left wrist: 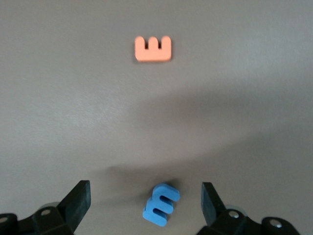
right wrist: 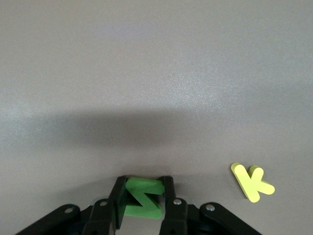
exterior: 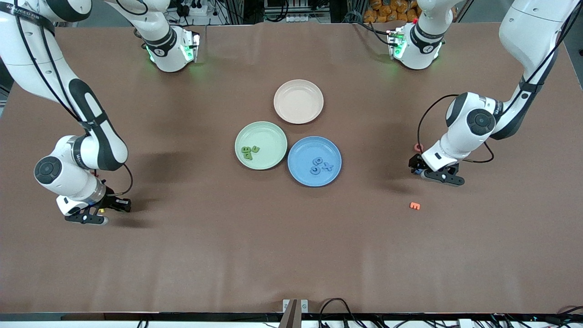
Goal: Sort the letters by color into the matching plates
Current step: 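Lift the green z toward the green plate while the left gripper lifts E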
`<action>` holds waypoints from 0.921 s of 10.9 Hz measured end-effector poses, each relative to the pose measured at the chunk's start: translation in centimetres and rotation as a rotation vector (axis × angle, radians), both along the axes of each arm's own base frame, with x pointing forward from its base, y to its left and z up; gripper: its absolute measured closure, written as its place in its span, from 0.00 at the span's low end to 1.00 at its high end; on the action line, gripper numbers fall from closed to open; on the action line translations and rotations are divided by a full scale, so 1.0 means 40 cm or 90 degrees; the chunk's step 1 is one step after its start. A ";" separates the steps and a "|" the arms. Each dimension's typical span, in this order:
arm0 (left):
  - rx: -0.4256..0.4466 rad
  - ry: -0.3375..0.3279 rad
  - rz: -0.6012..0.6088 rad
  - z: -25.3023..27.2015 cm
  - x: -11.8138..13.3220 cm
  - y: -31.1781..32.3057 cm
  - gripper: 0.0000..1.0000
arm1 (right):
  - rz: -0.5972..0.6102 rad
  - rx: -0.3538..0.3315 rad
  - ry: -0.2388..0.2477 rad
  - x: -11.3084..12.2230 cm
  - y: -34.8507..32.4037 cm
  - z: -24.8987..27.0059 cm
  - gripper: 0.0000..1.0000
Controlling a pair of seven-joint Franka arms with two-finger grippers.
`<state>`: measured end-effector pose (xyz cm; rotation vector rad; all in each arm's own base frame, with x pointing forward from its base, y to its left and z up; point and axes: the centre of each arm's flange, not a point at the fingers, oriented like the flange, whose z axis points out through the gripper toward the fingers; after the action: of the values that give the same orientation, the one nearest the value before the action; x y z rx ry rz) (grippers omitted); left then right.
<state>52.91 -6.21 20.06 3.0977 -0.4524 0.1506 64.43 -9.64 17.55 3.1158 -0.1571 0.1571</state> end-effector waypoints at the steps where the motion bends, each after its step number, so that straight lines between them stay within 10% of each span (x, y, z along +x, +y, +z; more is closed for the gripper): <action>1: 0.001 0.006 -0.017 -0.010 -0.008 -0.001 0.00 | 0.002 -0.001 0.000 0.000 0.000 0.000 0.65; 10: 0.003 0.022 -0.125 -0.044 -0.025 0.005 0.17 | 0.032 0.020 0.080 -0.009 0.217 0.232 0.65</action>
<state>51.93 -6.01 18.32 3.0317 -0.7505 0.0940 64.06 -0.97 26.83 3.1493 -0.0796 -0.0398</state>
